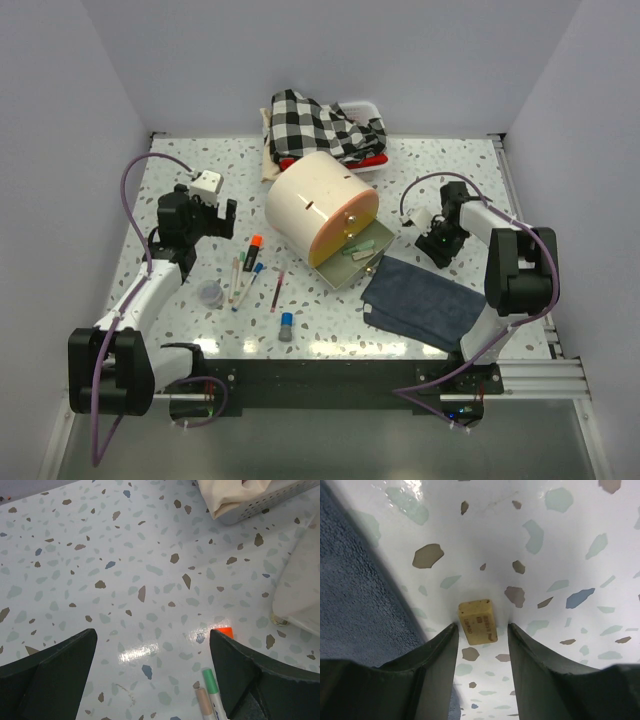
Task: Sort the stationery into containers
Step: Pick up the stationery from the center of the board, then place the stationery in the drawer.
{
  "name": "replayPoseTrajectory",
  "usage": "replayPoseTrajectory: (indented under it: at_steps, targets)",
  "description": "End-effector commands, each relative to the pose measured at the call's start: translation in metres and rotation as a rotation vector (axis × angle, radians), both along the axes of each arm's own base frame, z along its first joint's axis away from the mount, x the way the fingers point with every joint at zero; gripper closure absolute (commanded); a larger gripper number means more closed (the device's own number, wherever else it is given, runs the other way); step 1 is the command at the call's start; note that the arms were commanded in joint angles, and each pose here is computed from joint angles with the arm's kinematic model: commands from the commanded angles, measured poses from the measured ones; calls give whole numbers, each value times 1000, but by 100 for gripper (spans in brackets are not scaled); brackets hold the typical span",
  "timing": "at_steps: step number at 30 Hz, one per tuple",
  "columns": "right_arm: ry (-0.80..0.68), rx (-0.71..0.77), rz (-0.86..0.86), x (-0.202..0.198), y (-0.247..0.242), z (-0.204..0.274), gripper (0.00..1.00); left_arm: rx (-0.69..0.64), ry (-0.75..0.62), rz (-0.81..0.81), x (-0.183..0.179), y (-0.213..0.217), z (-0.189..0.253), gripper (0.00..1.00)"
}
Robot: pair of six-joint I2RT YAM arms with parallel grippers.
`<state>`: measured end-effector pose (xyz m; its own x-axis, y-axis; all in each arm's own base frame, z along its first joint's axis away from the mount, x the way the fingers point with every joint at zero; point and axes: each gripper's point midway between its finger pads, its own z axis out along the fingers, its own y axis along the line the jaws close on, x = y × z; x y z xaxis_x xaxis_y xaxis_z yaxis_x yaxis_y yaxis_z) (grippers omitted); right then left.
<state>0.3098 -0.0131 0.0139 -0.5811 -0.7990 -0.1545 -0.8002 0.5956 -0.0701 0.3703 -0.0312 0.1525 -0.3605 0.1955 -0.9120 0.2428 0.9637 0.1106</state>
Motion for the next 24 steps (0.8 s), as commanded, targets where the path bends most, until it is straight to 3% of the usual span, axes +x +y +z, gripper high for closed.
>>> replayPoseTrajectory:
  at_steps: [1,4,7,14,18,24]
  targets:
    - [-57,56,-8,24,14,-3,58,-11,-87,-3,13,1,26,0]
    - [-26,54,-1,19,15,-6,76,-11,-86,-3,12,1,26,0]
    - [-24,57,-4,12,15,1,83,-13,-88,-2,13,1,27,0]
    - [-196,184,45,0,37,87,84,-24,-107,-1,13,0,30,0]
    - [-335,307,186,-3,76,137,84,-35,-110,-4,15,-2,29,0]
    - [-380,340,361,-7,124,146,83,-46,-125,-13,21,-4,36,0]
